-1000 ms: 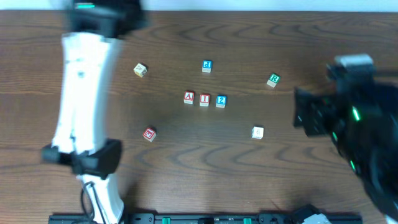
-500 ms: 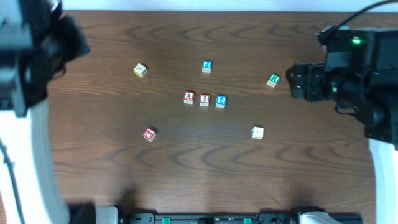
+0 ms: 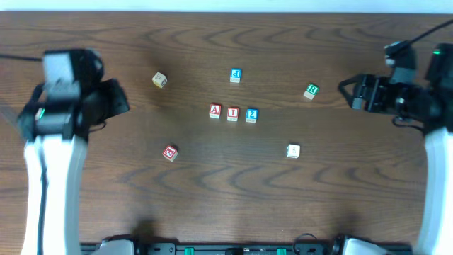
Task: Spell out Ai2
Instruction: 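Bring both grippers down to either end of the 'A I 2' row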
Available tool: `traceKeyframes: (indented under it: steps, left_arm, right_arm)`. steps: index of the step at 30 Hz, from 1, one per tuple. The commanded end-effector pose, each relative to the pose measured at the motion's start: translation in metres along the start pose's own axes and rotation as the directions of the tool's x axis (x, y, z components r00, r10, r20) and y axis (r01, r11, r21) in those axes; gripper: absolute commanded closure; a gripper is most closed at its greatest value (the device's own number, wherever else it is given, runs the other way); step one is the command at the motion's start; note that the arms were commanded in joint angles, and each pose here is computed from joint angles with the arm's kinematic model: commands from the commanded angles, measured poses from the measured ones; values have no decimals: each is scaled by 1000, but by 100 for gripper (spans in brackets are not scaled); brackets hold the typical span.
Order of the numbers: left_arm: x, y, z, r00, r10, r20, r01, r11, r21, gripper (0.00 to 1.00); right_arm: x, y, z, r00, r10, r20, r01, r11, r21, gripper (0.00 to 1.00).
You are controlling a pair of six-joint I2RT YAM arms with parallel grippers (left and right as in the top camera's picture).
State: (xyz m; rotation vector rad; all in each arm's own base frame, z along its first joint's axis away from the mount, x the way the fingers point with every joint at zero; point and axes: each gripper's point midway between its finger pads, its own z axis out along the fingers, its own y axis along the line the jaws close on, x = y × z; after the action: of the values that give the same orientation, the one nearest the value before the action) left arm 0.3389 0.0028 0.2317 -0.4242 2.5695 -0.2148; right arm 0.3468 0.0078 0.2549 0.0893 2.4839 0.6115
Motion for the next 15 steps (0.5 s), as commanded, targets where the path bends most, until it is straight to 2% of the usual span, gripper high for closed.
traceKeyframes:
  steps: [1,2,7,8,9,10,15]
  left_arm:
    - [24,-23,54,979,18,-205,9,991,130,60]
    - [29,-29,68,968,21,-250,19,988,154,63]
    - [56,-57,124,918,45,-394,40,978,207,79]
    - [61,-63,133,912,46,-407,43,978,205,84]
    - [65,-70,141,907,46,-419,45,978,206,91]
    - [70,-76,149,902,47,-429,47,978,205,95]
    - [88,-101,179,887,49,-460,52,977,205,94]
  right_arm:
    - [13,9,39,989,69,-127,-87,986,-142,26]
    - [18,7,53,981,91,-173,-117,982,-145,30]
    - [44,12,109,928,122,-352,-197,963,-186,82]
    - [50,15,119,918,115,-379,-198,962,-189,93]
    - [55,18,128,909,106,-404,-198,961,-191,99]
    - [59,19,135,902,101,-420,-198,961,-193,99]
    - [75,26,168,876,71,-476,-187,961,-202,99]
